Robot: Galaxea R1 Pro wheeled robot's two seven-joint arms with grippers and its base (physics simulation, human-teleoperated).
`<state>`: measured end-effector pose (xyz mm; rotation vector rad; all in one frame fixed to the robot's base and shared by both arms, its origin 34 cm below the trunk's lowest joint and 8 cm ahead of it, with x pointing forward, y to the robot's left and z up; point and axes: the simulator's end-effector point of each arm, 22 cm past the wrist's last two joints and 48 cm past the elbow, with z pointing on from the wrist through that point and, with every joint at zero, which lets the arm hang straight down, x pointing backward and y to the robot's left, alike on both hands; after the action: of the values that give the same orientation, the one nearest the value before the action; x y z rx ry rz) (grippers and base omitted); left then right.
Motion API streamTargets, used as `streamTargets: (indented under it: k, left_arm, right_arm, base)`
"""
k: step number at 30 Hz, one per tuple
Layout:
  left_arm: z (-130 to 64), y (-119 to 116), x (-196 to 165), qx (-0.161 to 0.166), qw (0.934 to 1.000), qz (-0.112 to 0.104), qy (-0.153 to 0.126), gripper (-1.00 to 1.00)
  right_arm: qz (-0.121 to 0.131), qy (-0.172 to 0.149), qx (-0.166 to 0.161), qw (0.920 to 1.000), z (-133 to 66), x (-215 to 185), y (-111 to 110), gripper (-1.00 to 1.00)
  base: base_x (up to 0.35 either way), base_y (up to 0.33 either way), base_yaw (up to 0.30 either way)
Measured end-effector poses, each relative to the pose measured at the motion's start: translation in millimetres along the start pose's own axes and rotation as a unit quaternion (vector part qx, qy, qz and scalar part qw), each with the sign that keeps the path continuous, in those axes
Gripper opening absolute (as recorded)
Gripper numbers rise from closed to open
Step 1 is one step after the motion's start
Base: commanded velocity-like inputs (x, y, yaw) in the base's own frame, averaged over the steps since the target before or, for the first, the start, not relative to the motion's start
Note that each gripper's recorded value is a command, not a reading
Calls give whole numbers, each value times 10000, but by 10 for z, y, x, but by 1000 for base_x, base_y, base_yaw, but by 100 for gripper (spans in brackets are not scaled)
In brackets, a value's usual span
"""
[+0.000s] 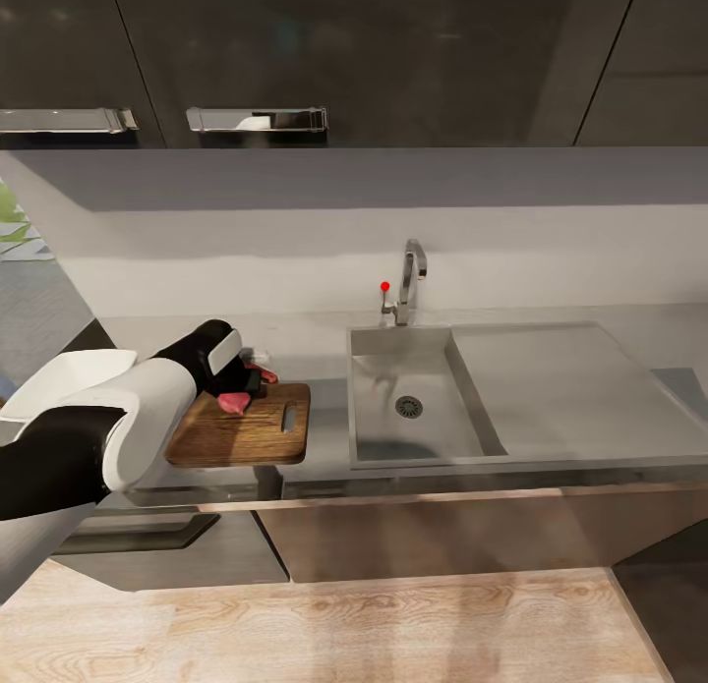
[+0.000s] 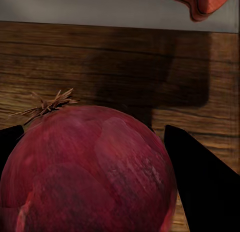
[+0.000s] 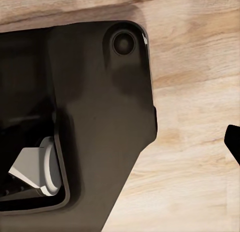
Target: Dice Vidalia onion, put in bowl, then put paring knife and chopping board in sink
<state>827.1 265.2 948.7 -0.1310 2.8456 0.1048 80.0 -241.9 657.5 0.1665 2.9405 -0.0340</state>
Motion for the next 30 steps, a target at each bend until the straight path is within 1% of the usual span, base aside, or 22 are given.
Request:
streamTargets:
  k: [2, 9, 24, 30]
  left_arm:
    - [17, -6, -18, -2, 10000, -16, -71, -100]
    - [111, 8, 29, -32, 9999, -64, -135, -100]
    - [114, 19, 18, 15, 9997, -150, -174, -100]
    - [115, 31, 20, -2, 9998, -140, -173, -100]
  right_arm:
    - [-1, 0, 0, 10000, -1, 1, 0, 100]
    - [0, -3, 0, 10000, 1, -2, 0, 100]
    - [0, -6, 0, 10000, 1, -3, 0, 100]
    - [-3, -1, 0, 10000, 0, 2, -1, 100]
  base:
    - [0, 0, 0]
    - [0, 0, 0]
    - [0, 0, 0]
    - [0, 0, 0]
